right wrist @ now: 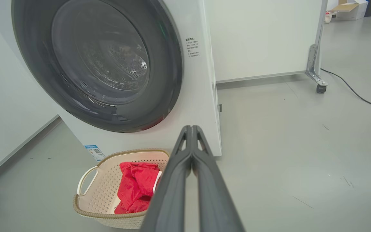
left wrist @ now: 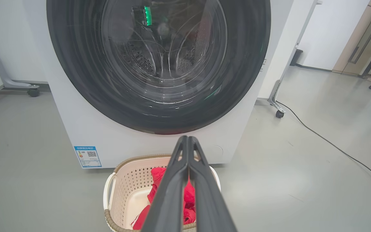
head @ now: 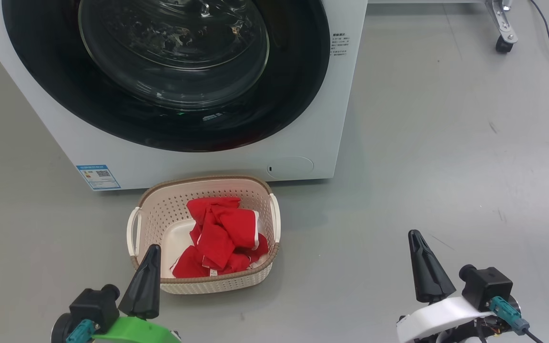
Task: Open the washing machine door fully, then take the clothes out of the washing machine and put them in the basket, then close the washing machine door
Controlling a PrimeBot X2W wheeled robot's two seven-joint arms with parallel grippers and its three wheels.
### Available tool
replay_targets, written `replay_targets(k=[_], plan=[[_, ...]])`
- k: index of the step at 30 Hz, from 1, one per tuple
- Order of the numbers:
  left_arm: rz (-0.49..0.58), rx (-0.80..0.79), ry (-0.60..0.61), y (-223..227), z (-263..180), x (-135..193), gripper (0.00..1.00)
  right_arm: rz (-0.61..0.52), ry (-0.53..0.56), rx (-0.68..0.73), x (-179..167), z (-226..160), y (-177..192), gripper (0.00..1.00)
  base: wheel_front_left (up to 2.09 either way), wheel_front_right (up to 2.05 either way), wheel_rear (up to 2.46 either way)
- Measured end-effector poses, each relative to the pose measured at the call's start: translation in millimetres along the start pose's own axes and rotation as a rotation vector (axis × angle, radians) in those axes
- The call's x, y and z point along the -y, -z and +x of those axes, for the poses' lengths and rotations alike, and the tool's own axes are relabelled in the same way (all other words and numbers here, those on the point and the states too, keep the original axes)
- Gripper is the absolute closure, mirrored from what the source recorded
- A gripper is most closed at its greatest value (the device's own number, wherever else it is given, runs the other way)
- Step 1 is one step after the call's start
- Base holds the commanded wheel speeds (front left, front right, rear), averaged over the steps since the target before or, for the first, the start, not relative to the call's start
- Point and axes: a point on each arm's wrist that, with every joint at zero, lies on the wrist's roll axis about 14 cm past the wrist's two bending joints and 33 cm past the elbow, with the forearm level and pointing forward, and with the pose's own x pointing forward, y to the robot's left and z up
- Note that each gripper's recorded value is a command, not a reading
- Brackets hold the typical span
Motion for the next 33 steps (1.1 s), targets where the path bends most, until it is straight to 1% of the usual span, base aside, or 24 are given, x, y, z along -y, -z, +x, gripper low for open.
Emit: replay_targets(k=[5, 9, 10, 11, 18, 19, 33], plan=[[-0.070, 0.005, -0.013, -2, 0, -1, 1.00, 0.073, 0.014, 0.003, 2, -3, -1, 1.00, 0.00, 0.00, 0.00], [-0.144, 0.000, -0.035, -3, 0, -6, 1.00, 0.143, 0.049, 0.005, 11, -3, -3, 1.00, 0.00, 0.00, 0.00], [-0.144, 0.000, -0.035, -3, 0, -6, 1.00, 0.143, 0.049, 0.005, 11, -3, -3, 1.00, 0.00, 0.00, 0.00], [-0.169, 0.000, -0.045, -3, 0, -8, 1.00, 0.169, 0.063, 0.005, 14, -3, -4, 1.00, 0.00, 0.00, 0.00], [-0.240, -0.002, -0.071, -4, 0, -14, 1.00, 0.246, 0.096, 0.003, 23, -4, -5, 1.00, 0.00, 0.00, 0.00], [-0.271, -0.005, -0.078, -4, 0, -15, 1.00, 0.269, 0.105, 0.001, 26, -4, -6, 1.00, 0.00, 0.00, 0.00], [-0.450, -0.015, -0.119, -4, -2, -27, 1.00, 0.447, 0.156, -0.001, 44, -6, -9, 1.00, 0.00, 0.00, 0.00]])
